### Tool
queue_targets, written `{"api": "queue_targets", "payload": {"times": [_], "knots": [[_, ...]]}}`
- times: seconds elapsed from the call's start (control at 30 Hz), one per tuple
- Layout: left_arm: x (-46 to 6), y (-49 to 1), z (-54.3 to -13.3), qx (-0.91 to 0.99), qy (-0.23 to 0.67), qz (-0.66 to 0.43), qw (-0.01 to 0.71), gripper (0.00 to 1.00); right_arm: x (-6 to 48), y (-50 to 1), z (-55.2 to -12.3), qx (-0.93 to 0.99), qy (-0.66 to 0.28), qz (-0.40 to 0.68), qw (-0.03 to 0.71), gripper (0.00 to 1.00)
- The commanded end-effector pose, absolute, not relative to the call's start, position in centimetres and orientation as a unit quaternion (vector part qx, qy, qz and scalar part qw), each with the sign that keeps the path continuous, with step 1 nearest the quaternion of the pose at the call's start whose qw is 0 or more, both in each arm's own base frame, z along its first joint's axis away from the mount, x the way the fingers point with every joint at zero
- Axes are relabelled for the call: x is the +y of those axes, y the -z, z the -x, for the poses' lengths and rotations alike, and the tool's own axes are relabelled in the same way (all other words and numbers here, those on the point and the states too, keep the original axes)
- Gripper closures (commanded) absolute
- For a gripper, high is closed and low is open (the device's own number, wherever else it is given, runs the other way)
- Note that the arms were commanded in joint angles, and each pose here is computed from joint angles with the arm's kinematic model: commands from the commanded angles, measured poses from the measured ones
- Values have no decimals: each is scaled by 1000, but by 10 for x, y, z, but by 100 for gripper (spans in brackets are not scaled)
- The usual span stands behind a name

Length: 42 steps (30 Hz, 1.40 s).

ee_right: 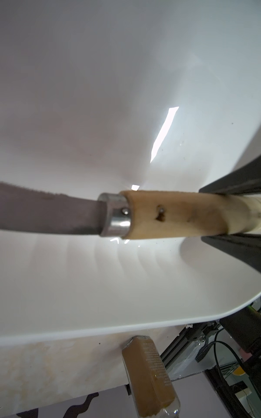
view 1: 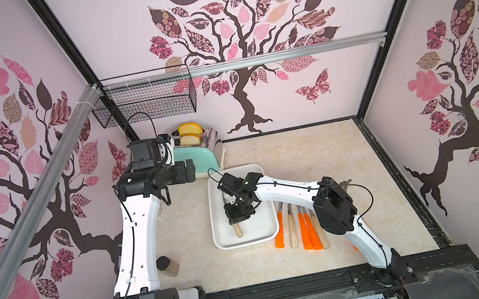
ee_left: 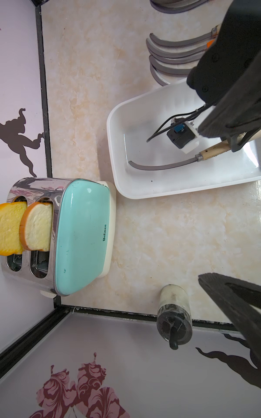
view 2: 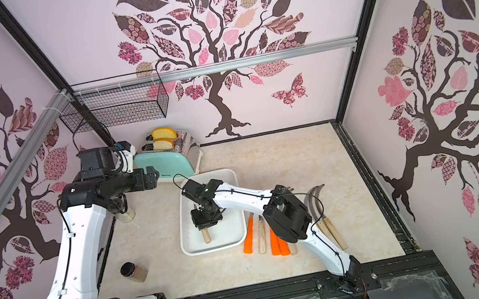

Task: Put small sickles into storage boxes
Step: Place the sickle in the storage box.

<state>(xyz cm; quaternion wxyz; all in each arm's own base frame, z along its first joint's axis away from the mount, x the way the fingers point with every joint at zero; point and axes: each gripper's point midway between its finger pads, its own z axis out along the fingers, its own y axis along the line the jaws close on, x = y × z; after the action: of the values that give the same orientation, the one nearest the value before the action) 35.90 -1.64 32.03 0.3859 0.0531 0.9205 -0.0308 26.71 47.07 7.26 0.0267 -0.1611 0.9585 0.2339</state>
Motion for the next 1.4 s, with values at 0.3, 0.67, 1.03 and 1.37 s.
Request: {"api": "queue_targets", "payload": {"times": [0.3,0.67,1.03,1.37], "knots": [[-17,-329,-355,915,34,-63,396,2,487,-70,-270,956,-244,159,33,97],[-18,-326,-352,917,33,-70,392,2,496,-67,-269,957,-238,162,37,97],[-19,-324,-349,918,33,-71,388,2,498,-58,-265,958,-235,161,28,97],[-19,-320,-348,920,37,-67,384,2,497,-48,-262,960,-229,161,19,96]]}}
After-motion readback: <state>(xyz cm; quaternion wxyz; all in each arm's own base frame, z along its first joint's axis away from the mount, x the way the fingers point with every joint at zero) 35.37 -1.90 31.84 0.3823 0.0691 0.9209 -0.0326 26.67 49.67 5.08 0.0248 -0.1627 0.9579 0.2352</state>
